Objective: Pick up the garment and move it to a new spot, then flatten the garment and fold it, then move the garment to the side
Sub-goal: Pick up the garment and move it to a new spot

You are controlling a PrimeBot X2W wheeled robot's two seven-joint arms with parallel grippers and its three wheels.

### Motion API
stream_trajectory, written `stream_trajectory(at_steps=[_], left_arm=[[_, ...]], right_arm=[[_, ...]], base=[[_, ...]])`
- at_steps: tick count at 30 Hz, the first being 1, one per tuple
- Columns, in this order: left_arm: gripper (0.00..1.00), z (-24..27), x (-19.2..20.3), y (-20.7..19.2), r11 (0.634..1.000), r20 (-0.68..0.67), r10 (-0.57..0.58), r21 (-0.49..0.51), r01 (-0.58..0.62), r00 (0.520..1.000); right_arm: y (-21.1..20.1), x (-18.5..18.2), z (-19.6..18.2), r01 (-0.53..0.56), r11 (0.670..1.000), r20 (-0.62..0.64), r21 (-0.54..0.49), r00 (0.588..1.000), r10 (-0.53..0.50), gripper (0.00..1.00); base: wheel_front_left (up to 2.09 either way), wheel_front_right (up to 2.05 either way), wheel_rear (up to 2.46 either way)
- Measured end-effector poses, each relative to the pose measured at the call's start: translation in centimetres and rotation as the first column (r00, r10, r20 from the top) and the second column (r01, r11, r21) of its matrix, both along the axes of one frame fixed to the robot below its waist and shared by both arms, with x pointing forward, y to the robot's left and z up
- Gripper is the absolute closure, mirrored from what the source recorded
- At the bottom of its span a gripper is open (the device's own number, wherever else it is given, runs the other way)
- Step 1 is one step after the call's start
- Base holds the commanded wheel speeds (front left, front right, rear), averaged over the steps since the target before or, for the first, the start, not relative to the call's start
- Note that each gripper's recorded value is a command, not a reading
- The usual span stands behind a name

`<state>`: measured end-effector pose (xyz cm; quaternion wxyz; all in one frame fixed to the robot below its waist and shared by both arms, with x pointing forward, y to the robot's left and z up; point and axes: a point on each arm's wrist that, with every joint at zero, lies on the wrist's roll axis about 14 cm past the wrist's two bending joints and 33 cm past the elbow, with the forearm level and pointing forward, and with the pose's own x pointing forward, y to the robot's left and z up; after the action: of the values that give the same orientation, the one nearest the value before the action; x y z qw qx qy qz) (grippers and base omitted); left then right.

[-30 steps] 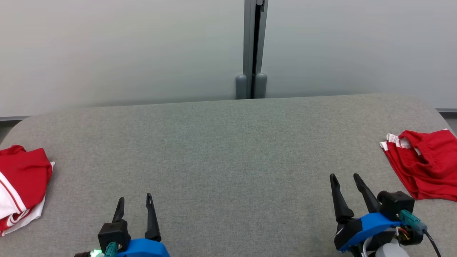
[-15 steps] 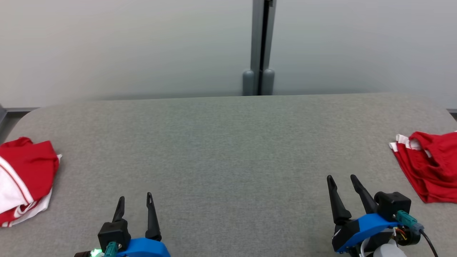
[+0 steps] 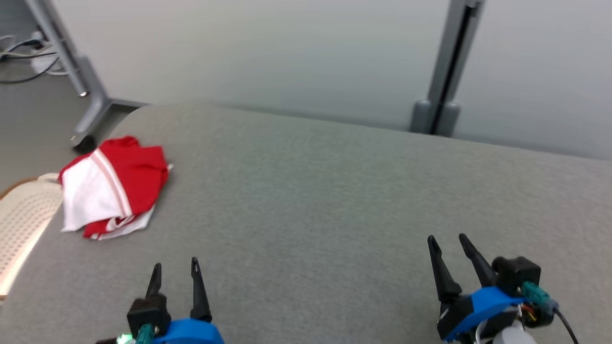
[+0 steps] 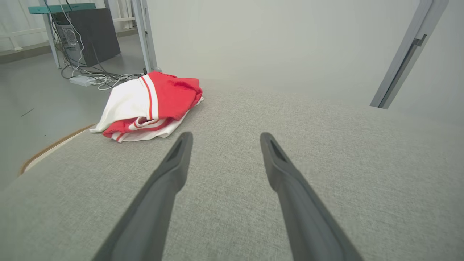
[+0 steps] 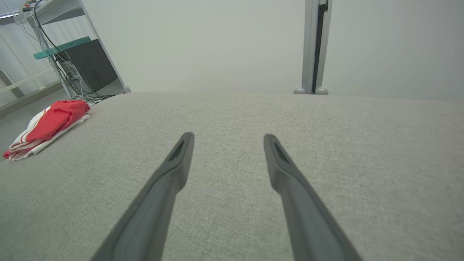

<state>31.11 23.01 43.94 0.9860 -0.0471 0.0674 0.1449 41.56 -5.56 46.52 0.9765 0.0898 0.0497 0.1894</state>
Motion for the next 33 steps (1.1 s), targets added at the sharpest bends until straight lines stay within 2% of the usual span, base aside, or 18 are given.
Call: stream_trajectory(at_steps=[7,17,24,33], left_arm=[[0.0,-0.2,-3.7,4.2,0.987,-0.009,0.158,0.007,-0.158,0.987],[0.0,-1.1,-9.6,8.8,0.931,-0.051,0.364,0.025,-0.364,0.93],[0.0,-1.4,-11.2,9.9,0.903,-0.074,0.431,0.032,-0.429,0.9],[0.0,-2.1,-11.4,9.7,0.907,-0.092,0.42,0.013,-0.421,0.903]], right_arm=[[5.8,0.3,-0.4,-0.155,0.988,-0.009,0.0,0.988,0.155,0.0],[12.9,-1.0,-1.5,-0.353,0.935,-0.037,0.008,0.935,0.354,0.0],[15.1,-1.4,-2.3,-0.42,0.908,-0.052,0.005,0.906,0.419,0.0],[15.4,-1.7,-2.5,-0.432,0.902,-0.055,-0.001,0.9,0.432,0.0]], base=[[0.0,0.0,0.0],[0.0,0.0,0.0],[0.0,0.0,0.0],[0.0,0.0,0.0]])
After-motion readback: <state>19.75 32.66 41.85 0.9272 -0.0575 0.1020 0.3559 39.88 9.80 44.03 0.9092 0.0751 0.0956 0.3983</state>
